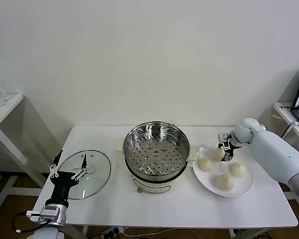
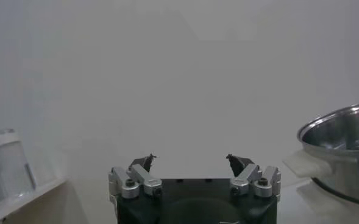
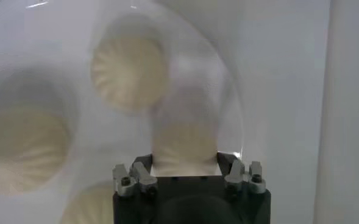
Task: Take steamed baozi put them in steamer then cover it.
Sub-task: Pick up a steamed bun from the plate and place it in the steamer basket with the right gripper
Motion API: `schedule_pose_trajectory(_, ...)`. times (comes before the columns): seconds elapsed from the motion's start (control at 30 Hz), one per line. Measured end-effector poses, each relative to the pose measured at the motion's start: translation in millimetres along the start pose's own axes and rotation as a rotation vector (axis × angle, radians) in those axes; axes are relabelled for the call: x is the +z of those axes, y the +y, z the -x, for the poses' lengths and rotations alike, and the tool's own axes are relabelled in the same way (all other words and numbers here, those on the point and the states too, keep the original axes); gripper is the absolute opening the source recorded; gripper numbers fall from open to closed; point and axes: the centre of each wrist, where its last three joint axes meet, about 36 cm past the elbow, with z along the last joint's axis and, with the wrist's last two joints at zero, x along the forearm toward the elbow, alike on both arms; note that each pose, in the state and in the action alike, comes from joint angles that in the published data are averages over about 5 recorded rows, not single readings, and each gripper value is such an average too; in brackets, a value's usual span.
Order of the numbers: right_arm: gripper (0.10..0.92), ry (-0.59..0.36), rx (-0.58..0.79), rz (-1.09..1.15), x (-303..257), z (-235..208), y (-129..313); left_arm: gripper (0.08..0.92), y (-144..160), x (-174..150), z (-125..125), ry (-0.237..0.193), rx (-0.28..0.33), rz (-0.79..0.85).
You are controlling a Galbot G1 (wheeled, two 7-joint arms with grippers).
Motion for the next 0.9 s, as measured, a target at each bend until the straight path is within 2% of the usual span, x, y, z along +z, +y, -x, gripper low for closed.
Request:
schedule_pose_trajectory(0.27,0.721,-0.063,0.051,-0.166,-11.5,-81.2,-16.1,0.823,-0.8,-4.9,-0.4,-0.009,0.005,0.0)
schedule_pose_trajectory(0.6,0.722,-0.135,0.124,-0.671,-102.5,-199.6,-39.5,0.823,3.3,-10.4,-3.1,-0.017,0.0,0.011)
schedule_pose_trajectory(0.73,0.721,-0.143,0.133,-0.87,-145.7,-226.2,-45.3,0.823,5.0,-10.7,-3.8,-0.018,-0.005,0.013)
schedule_pose_trajectory(0.9,0.721,-0.148,0.119,-1.102,-199.5,-236.8,-51.6,0.823,6.5,-10.1,-5.3,-0.015,-0.005,0.017)
